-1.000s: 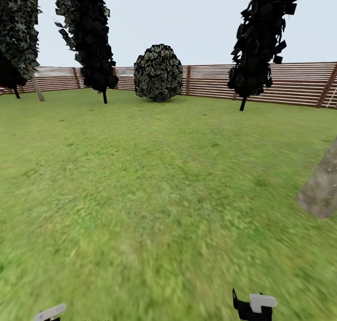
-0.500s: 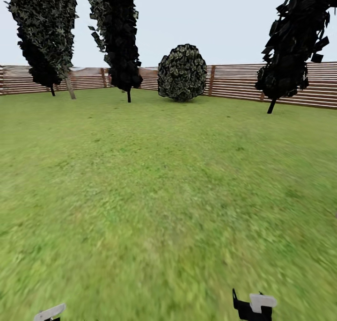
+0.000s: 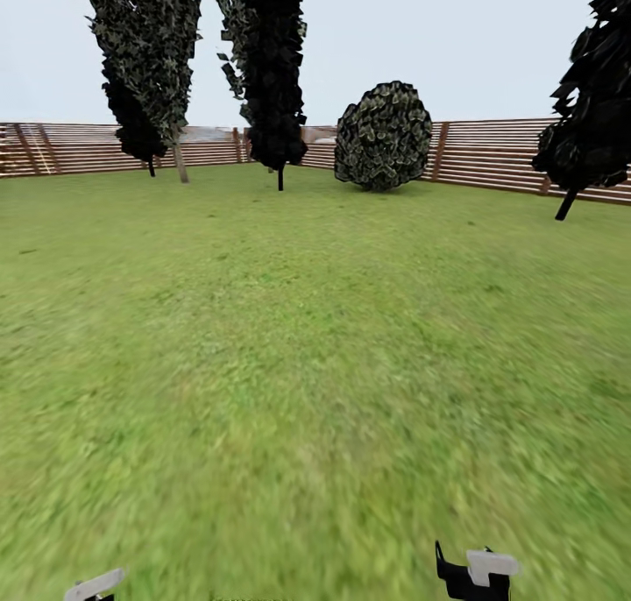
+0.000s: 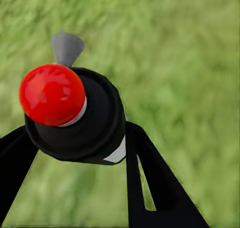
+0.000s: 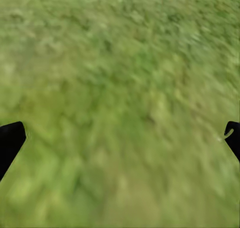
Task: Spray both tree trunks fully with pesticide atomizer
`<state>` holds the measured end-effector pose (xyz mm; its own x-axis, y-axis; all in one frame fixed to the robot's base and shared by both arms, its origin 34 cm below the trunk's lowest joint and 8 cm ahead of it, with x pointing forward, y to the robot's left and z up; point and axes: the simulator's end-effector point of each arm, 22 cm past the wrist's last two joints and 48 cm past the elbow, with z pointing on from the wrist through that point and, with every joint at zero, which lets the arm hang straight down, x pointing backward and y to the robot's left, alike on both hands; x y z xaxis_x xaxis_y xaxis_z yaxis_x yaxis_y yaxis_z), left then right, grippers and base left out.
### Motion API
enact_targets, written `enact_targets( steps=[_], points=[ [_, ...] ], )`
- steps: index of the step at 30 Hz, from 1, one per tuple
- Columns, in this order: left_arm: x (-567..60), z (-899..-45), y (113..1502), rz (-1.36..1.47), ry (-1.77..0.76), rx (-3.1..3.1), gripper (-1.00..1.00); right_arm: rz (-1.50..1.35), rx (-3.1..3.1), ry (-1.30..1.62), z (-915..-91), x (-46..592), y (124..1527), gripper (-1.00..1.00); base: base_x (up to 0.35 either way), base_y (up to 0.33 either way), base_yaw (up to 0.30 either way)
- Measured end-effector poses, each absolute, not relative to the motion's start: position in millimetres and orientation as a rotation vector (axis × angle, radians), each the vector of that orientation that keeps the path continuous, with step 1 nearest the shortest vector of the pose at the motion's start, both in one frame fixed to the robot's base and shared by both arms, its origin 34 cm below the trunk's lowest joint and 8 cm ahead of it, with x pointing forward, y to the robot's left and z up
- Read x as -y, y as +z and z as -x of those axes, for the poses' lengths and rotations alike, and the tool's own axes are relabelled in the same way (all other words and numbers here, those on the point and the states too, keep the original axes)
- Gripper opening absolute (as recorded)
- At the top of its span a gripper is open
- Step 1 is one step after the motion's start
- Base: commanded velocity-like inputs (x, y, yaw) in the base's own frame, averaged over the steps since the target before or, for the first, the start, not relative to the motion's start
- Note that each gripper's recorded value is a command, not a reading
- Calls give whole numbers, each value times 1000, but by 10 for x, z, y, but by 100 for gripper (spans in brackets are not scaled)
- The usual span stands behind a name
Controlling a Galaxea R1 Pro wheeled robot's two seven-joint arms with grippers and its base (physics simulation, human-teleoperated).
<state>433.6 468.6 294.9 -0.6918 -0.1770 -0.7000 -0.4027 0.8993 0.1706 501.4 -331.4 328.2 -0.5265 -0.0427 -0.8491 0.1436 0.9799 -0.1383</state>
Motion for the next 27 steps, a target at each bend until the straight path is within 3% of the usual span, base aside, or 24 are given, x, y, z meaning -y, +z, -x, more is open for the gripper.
enact_targets(
  steps=[27],
  points=[
    [-4688,-4332,2946,413,406,-2339,-100,-71,-2114,-232,-5011,3306,3278,100,0,0,280]
  ],
)
